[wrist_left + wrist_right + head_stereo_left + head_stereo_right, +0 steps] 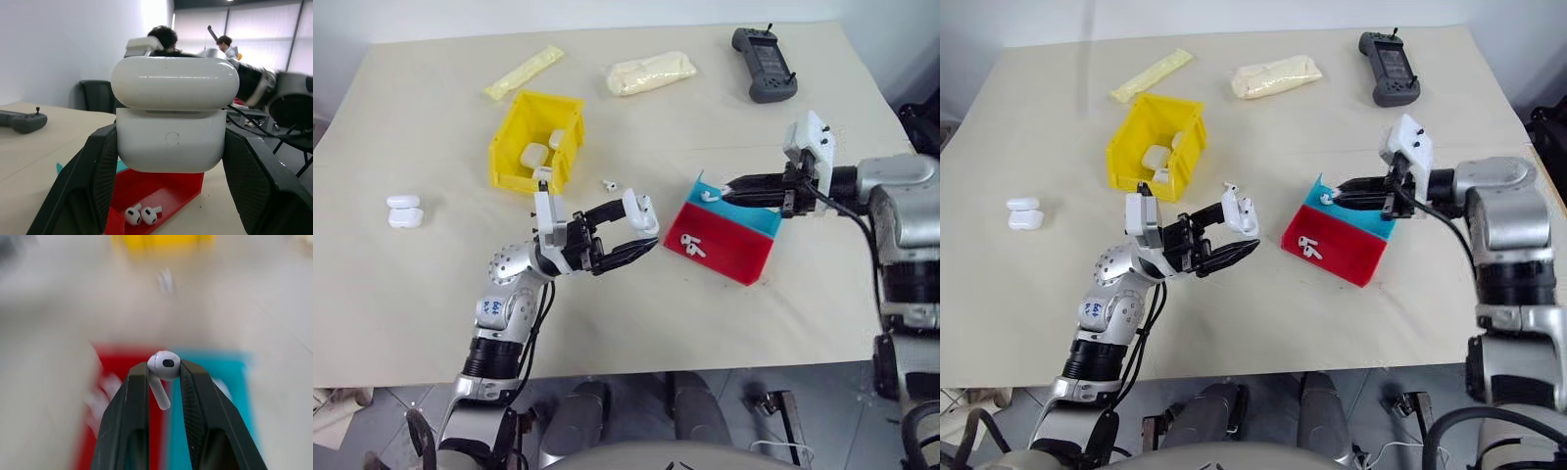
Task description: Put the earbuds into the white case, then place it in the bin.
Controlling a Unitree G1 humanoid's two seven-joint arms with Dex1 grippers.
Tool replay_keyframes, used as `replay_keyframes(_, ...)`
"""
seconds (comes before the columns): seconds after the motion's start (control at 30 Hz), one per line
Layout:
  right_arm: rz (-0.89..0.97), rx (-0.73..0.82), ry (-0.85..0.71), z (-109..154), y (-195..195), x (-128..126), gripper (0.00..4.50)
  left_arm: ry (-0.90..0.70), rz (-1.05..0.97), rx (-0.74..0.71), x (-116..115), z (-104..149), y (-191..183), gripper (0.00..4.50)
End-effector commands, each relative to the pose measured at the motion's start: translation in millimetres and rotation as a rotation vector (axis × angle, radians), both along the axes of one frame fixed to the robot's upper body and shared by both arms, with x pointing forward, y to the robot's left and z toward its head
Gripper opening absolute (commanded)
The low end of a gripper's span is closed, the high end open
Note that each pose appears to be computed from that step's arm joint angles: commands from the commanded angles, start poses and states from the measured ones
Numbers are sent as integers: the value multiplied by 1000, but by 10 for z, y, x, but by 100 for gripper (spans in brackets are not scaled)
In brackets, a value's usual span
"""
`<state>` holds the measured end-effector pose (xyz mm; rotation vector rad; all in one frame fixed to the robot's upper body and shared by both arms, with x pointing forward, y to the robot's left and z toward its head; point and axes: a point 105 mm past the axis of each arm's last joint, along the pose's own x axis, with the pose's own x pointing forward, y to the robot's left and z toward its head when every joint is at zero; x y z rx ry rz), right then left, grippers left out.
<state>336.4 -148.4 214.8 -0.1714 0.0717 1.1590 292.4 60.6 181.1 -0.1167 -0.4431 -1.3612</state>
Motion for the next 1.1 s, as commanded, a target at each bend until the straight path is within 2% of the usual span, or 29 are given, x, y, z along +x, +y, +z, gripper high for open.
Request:
replay_keyframes(0.03, 38, 270, -58, 270, 211, -267, 52, -35, -9, -9, -5, 67, 10, 280)
replay_keyframes(0.27, 156, 527, 67, 303, 535, -701, 52, -25, -34, -23, -2, 94, -22, 280)
replay_keyframes(0.37, 189, 550, 109, 288, 616, -807, 52, -27, -43, -28, 3, 119, -28, 280)
replay_keyframes(0.57, 201, 578, 148, 265, 705, -872, 52, -32, -52, -35, -2, 166, -49, 280)
replay_keyframes(1.1, 138, 613, 201, 87, 749, -773, 52, -41, -58, -49, -44, 198, -76, 280)
